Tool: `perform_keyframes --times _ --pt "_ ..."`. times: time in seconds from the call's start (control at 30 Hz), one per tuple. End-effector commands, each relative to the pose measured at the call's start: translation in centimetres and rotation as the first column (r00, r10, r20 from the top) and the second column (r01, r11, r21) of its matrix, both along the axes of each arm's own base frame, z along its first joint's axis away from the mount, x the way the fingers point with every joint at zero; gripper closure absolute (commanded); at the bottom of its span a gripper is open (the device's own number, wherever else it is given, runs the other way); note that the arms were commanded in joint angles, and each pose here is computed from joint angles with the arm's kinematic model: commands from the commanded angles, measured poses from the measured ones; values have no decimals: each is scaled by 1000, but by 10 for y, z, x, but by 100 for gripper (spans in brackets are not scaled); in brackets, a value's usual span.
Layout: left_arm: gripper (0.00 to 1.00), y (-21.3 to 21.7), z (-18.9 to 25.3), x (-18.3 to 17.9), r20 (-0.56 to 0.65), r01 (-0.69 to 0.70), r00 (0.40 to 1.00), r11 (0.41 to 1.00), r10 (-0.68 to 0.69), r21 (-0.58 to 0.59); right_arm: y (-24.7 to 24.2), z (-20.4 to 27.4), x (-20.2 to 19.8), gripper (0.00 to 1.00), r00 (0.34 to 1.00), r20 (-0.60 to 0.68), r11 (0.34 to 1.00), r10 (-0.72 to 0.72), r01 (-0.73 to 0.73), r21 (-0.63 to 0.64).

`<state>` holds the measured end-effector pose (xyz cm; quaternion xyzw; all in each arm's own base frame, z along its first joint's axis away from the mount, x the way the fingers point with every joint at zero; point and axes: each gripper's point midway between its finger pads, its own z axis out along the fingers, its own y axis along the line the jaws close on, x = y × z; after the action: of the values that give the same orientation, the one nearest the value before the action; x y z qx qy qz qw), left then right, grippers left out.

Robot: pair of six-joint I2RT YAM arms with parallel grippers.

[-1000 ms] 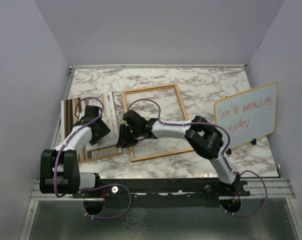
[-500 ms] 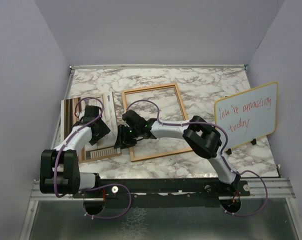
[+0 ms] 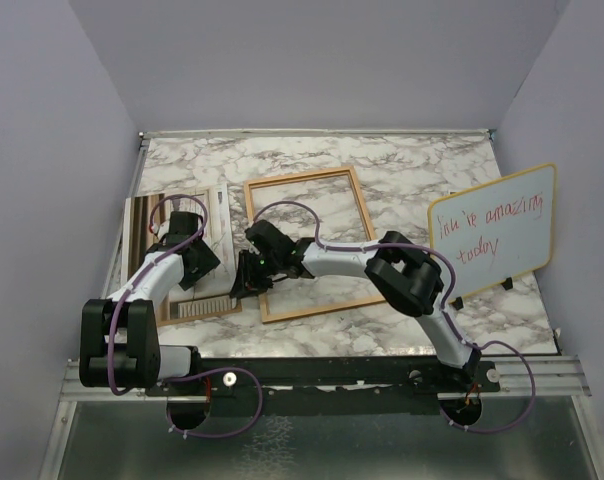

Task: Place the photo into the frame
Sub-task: Pick up the photo at the center of the board.

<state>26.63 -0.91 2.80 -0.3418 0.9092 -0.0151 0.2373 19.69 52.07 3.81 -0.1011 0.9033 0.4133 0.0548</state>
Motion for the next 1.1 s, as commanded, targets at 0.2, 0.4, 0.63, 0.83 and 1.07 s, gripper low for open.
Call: perform_keyframes --times 0.2,0.4,0.63,0.83,1.07 --pt "36 -3 -6 -8 -27 13 1000 1000 -13 -14 -2 -20 -9 62 996 -87 1000 6 -7 -7" --pt "36 -2 -5 -7 -33 21 999 1000 -21 -4 -3 -13 -19 62 990 -138 999 12 -5 49" --pt "37 -2 -5 -6 -38 25 999 1000 -25 -4 -2 -9 -20 62 989 -144 998 16 -8 59" --pt "39 -2 -1 -4 -33 30 999 1000 -30 -3 2 -14 -8 61 997 -80 997 4 2 72" --pt "38 0 17 -2 7 29 1000 1000 -29 7 18 1 22 61 996 82 992 18 -29 126"
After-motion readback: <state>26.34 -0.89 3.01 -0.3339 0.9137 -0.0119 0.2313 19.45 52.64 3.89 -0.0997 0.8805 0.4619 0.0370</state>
